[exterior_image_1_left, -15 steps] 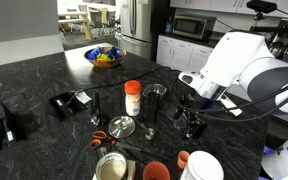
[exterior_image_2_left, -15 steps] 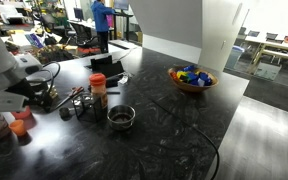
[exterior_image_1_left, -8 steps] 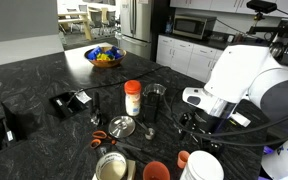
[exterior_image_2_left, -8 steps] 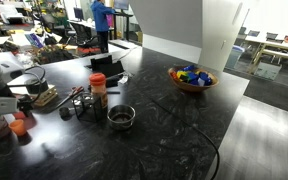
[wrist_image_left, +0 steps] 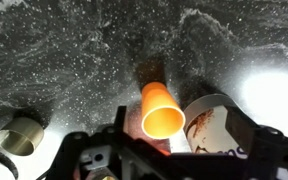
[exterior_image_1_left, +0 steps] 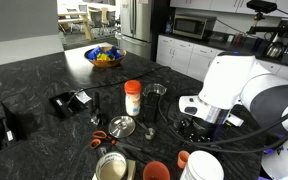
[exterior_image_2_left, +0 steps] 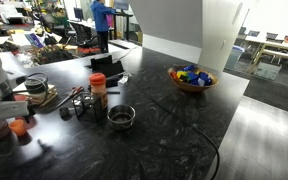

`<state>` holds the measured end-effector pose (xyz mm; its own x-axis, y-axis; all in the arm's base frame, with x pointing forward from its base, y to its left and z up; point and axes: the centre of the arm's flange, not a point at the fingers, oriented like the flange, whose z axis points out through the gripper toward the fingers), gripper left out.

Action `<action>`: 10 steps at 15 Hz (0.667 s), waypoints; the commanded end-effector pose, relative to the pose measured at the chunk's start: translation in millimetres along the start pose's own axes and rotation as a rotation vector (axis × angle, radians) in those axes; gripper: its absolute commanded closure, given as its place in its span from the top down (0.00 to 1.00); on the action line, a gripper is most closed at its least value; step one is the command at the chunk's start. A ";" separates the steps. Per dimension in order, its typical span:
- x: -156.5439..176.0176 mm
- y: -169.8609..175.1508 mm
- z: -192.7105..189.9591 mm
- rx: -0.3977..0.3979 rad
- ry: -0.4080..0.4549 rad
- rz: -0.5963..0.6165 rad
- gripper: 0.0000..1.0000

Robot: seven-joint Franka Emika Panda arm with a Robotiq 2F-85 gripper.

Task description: Put the orange cup inside the red cup

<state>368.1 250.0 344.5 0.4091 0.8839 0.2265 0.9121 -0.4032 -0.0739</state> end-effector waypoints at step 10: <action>15.8 16.1 38.0 0.007 -0.047 -0.028 0.82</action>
<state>378.5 263.6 313.3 0.3795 0.9069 0.1830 0.9250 -0.3674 -0.0972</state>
